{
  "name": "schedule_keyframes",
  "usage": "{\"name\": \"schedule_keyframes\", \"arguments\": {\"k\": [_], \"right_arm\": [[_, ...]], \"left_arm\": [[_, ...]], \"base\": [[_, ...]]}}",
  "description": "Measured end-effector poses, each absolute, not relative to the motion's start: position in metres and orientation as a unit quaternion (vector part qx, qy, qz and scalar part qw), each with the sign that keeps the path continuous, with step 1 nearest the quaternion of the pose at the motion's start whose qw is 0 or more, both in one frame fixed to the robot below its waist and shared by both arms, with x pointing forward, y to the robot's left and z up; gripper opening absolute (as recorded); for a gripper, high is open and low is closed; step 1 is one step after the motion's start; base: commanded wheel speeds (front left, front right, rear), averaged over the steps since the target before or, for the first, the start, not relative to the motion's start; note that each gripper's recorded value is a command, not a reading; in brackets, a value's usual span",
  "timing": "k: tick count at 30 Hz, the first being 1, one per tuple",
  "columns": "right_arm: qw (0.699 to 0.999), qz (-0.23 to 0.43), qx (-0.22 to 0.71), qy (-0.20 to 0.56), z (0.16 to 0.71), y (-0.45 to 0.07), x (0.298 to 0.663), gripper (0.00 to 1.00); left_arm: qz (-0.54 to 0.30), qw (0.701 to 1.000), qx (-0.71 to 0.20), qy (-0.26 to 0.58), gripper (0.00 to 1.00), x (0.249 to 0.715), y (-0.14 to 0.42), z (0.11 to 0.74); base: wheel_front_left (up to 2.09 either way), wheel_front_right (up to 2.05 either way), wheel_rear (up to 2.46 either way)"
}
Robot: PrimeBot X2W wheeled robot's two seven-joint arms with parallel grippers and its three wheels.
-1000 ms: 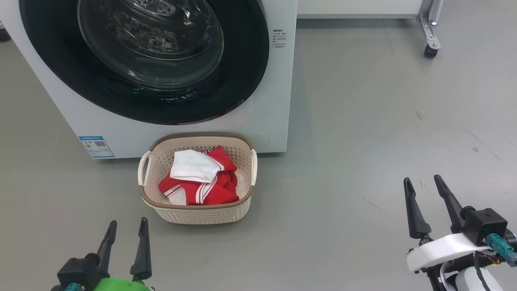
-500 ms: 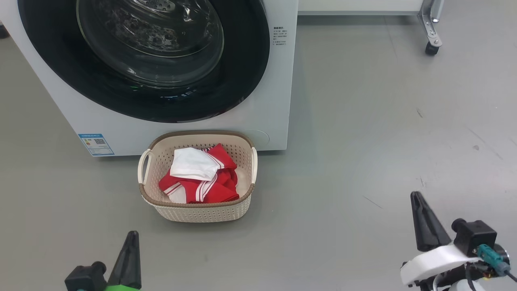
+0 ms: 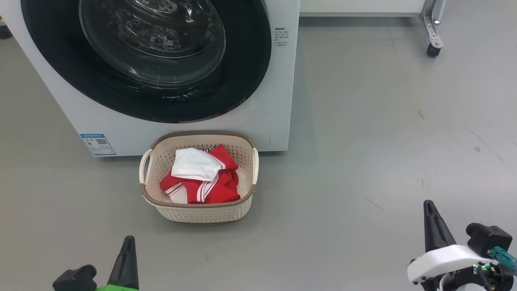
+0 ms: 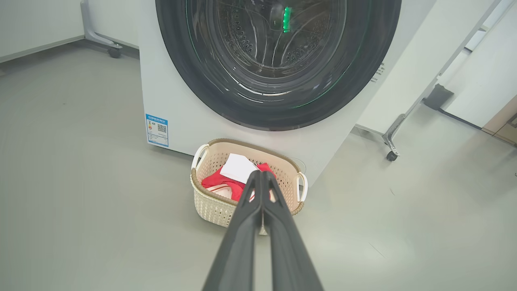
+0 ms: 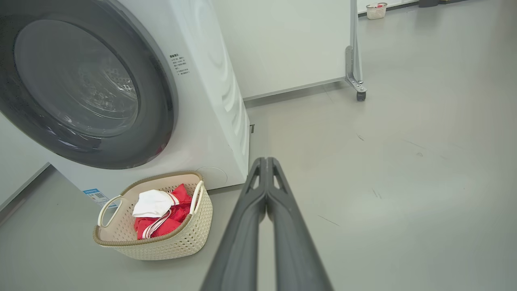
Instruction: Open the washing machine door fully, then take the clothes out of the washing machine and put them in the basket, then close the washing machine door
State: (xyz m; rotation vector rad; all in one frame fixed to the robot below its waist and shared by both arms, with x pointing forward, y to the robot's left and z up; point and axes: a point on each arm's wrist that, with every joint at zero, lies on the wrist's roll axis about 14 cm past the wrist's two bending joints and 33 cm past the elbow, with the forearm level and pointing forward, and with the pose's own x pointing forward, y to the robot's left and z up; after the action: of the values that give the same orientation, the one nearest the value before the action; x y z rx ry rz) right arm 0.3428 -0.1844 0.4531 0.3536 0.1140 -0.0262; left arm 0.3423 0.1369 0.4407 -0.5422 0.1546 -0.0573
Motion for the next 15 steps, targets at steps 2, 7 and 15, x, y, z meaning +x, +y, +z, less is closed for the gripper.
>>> {"name": "schedule_keyframes", "arguments": {"k": [2, 7, 15], "right_arm": [[0.979, -0.018, 0.194, 0.059, 0.452, -0.186, 0.343, 0.0], [0.971, -0.029, 0.227, 0.066, 0.45, -0.188, 0.343, 0.0], [0.956, -0.042, 0.281, 0.071, 0.45, -0.193, 0.346, 0.0]], "left_arm": [[-0.023, 0.956, -0.283, 0.079, 0.0, 0.342, 0.138, 0.44], [-0.014, 0.948, -0.307, 0.084, 0.0, 0.342, 0.141, 0.439], [0.005, 0.932, -0.351, 0.089, 0.0, 0.343, 0.149, 0.437]], "base": [[0.0, 0.0, 0.0], [0.0, 0.0, 0.0], [0.0, 0.0, 0.0]]}}
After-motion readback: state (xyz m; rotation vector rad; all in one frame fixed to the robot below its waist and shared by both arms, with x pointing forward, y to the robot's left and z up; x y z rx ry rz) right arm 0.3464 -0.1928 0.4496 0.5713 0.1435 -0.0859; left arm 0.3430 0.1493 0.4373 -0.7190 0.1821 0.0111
